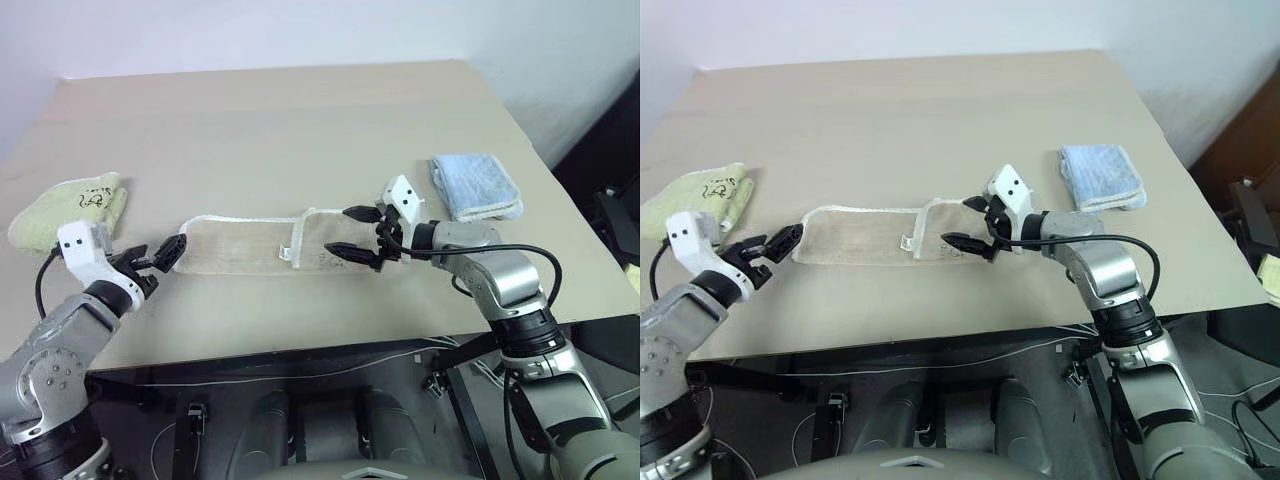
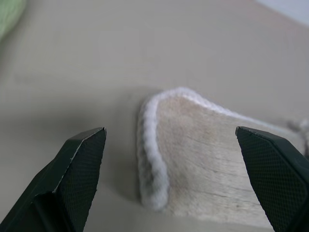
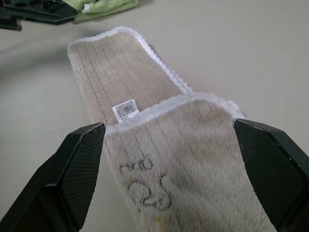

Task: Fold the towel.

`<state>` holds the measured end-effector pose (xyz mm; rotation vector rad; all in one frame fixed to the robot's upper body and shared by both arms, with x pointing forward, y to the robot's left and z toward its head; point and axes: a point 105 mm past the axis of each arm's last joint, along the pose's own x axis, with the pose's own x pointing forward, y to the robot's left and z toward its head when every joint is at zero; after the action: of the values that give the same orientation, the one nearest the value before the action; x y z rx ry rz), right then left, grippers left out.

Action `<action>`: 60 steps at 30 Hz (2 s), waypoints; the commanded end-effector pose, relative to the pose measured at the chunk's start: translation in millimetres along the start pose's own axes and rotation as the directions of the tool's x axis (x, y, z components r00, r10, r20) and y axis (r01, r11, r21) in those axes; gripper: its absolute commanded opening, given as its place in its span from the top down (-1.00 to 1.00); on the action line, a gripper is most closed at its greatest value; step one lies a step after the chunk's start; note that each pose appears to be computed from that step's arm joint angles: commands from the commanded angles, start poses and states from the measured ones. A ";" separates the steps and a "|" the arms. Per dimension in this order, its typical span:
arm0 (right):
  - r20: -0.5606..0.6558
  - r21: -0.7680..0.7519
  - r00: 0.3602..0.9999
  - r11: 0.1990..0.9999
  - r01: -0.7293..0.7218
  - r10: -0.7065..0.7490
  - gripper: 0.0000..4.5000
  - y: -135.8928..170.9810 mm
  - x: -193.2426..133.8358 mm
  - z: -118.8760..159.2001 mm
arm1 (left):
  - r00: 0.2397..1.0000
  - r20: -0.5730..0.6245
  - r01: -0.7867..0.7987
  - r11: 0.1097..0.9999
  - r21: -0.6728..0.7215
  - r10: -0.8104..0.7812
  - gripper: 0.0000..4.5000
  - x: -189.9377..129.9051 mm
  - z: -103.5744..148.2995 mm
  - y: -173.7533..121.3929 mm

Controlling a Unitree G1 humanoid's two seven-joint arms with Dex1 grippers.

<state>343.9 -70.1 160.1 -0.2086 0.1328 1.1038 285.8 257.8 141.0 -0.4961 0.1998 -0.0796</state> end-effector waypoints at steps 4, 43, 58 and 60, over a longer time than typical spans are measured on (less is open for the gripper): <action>0.008 -0.076 1.000 0.997 -0.010 0.010 -0.99 -3.9 -3.4 11.1 | 0.997 -0.003 -0.081 0.983 -0.163 0.081 -1.00 -7.2 -3.7 -10.4; 0.010 -0.080 0.998 0.995 0.059 -0.058 -1.00 -13.1 7.8 4.8 | 0.980 -0.188 -0.144 0.883 -0.447 0.065 0.91 24.1 -7.1 6.8; 0.173 0.094 0.984 0.995 0.019 -0.035 -1.00 -17.0 -21.1 31.5 | 0.904 -0.178 0.342 0.906 -0.247 -0.389 0.99 46.4 34.0 -84.6; 0.199 0.139 0.976 0.989 0.059 -0.086 -1.00 -28.3 -30.3 35.2 | 0.861 -0.213 0.414 0.880 -0.230 -0.461 0.99 50.5 34.0 -101.4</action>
<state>354.0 -90.7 180.4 -0.0006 0.0877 1.0572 342.0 187.1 200.5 -0.7307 0.3597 -0.5041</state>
